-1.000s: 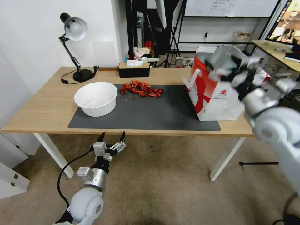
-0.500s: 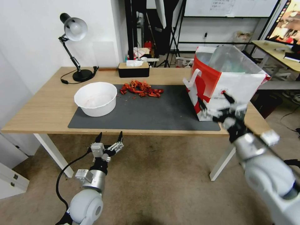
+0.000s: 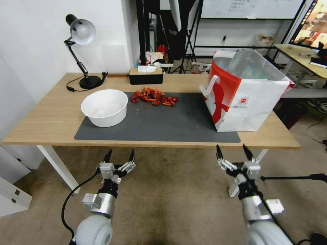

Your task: Close the takeout container lid, then place the container into the takeout bag.

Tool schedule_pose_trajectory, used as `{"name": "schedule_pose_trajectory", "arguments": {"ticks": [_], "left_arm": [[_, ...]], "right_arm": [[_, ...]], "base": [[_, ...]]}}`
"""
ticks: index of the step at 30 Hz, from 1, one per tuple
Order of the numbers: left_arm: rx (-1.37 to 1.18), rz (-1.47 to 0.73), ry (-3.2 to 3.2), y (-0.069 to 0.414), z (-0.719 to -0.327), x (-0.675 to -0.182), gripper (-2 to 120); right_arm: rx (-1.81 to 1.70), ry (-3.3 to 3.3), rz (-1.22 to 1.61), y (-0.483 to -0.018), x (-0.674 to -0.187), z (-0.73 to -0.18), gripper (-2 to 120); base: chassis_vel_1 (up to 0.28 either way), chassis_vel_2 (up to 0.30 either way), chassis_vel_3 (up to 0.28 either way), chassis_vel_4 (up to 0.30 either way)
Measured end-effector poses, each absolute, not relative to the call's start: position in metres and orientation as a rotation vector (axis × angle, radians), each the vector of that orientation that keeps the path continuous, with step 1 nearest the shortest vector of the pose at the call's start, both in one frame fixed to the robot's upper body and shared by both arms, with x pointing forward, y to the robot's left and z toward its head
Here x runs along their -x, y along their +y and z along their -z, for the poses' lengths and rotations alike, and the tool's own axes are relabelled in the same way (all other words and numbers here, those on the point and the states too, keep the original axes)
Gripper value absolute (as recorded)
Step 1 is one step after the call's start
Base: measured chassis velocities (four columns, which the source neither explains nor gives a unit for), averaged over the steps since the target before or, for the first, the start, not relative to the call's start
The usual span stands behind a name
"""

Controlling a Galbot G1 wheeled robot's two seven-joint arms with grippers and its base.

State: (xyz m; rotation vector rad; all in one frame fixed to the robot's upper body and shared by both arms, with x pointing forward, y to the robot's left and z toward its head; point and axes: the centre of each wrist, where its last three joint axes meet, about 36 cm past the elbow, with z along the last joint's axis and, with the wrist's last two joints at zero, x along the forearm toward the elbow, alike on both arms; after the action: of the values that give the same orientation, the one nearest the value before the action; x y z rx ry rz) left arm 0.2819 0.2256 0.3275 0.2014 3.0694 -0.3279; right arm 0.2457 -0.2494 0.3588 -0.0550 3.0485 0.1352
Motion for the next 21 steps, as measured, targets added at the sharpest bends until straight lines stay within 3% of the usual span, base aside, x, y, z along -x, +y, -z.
{"name": "schedule_pose_trajectory", "arguments": {"ticks": [21], "left_arm": [[-0.201,0.327,3.067,0.2256,-0.3261,-0.2819,100]], "right_arm": [[0.036,3.061,-0.180,-0.2467,-0.2419,-0.3516,100]], "base": [[0.000,0.000,0.000,0.000]]}}
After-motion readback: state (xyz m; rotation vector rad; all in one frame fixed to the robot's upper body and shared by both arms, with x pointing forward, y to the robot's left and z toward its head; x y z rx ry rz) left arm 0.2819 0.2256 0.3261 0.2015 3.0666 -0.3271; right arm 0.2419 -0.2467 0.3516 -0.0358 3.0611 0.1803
